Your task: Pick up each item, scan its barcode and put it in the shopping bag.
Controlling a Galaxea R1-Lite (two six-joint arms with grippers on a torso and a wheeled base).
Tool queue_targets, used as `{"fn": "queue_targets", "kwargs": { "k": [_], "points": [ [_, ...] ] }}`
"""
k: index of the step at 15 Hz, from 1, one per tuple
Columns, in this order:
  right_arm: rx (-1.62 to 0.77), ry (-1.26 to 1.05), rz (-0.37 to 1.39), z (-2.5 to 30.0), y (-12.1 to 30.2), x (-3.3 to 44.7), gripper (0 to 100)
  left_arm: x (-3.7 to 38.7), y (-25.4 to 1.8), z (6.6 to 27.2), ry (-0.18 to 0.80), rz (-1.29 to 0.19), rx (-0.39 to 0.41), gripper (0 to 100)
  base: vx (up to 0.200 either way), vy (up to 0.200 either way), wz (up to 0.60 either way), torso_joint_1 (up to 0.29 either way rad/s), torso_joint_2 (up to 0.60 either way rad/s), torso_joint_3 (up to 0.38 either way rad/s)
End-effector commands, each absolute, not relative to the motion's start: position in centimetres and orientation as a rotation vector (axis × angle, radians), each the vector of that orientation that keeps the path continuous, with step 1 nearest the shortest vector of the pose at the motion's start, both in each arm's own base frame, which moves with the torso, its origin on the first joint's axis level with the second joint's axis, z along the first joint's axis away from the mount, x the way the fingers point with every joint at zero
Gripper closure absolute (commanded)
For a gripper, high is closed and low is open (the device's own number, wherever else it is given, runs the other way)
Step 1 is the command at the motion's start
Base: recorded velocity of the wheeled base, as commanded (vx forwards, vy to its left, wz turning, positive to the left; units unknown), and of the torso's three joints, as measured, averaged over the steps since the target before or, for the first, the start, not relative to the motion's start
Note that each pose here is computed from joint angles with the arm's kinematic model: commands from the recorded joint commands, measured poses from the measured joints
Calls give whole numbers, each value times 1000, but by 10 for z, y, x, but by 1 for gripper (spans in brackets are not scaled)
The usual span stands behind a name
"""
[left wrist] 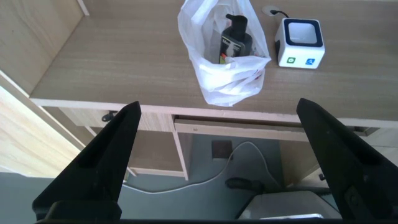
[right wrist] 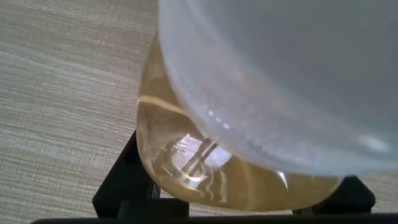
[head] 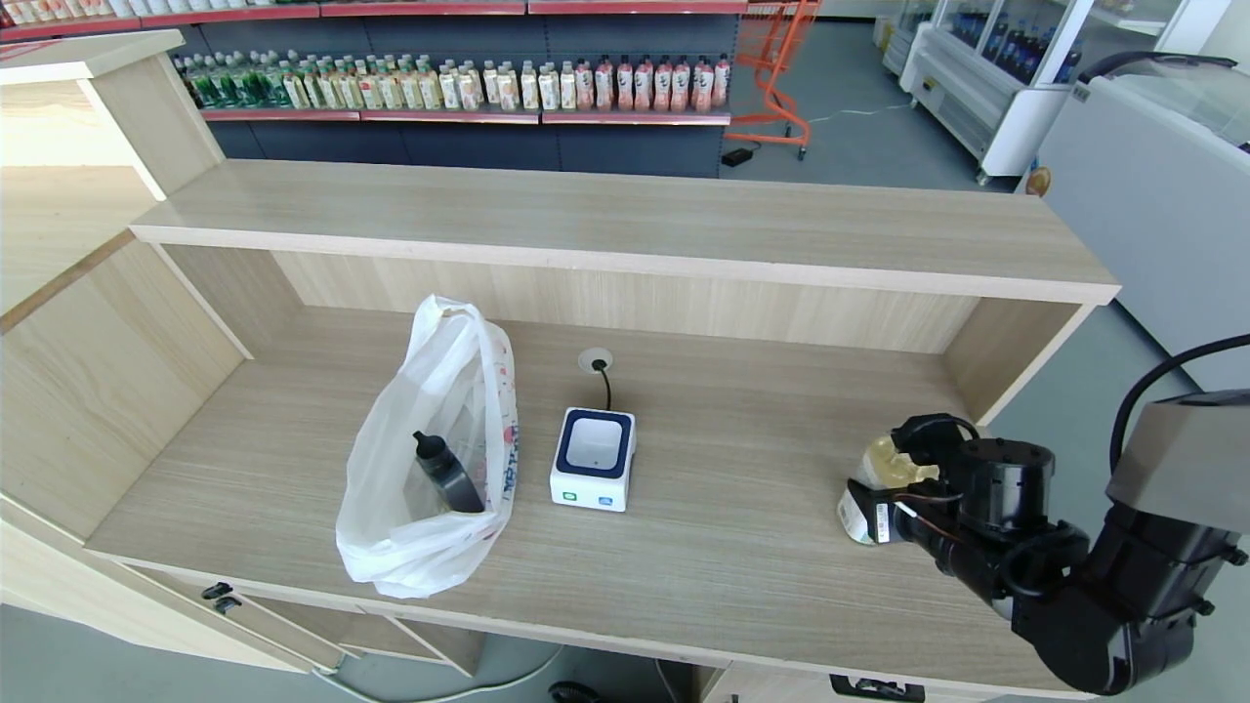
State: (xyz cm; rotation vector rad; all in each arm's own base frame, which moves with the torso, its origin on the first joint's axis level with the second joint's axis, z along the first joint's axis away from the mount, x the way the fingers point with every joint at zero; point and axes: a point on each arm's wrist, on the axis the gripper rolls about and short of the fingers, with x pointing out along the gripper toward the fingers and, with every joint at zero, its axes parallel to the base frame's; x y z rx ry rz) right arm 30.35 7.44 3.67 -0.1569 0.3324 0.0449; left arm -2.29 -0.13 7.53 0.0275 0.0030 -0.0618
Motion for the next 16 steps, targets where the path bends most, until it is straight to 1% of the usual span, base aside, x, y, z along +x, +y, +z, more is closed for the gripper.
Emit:
{"fn": "queue_targets", "kwargs": {
  "k": [1,4,5,7,8,10,11,12,16],
  "points": [
    [-169,313,45,39,76,306,100,-23,-1,75,2,-61,28,0,0,0,0,0,0,0],
    [-228,257,20,58,66,311,100,-23,-1,75,2,-61,28,0,0,0,0,0,0,0],
    [-231,260,21,59,65,310,100,-23,-1,75,4,-60,27,0,0,0,0,0,0,0],
    [-175,262,48,72,64,306,100,-23,-1,75,2,-61,28,0,0,0,0,0,0,0],
    [-125,247,147,86,67,299,100,-23,-1,75,4,-61,27,0,0,0,0,0,0,0],
    [-6,275,458,124,67,269,100,-23,-1,75,2,-61,28,0,0,0,0,0,0,0],
    [55,296,564,139,66,254,100,-23,-1,75,2,-61,28,0,0,0,0,0,0,0],
    [110,297,634,151,66,244,100,-23,-1,75,4,-61,27,0,0,0,0,0,0,0],
    [278,276,911,182,90,216,100,-23,-1,75,2,-61,28,0,0,0,0,0,0,0]
  ]
}}
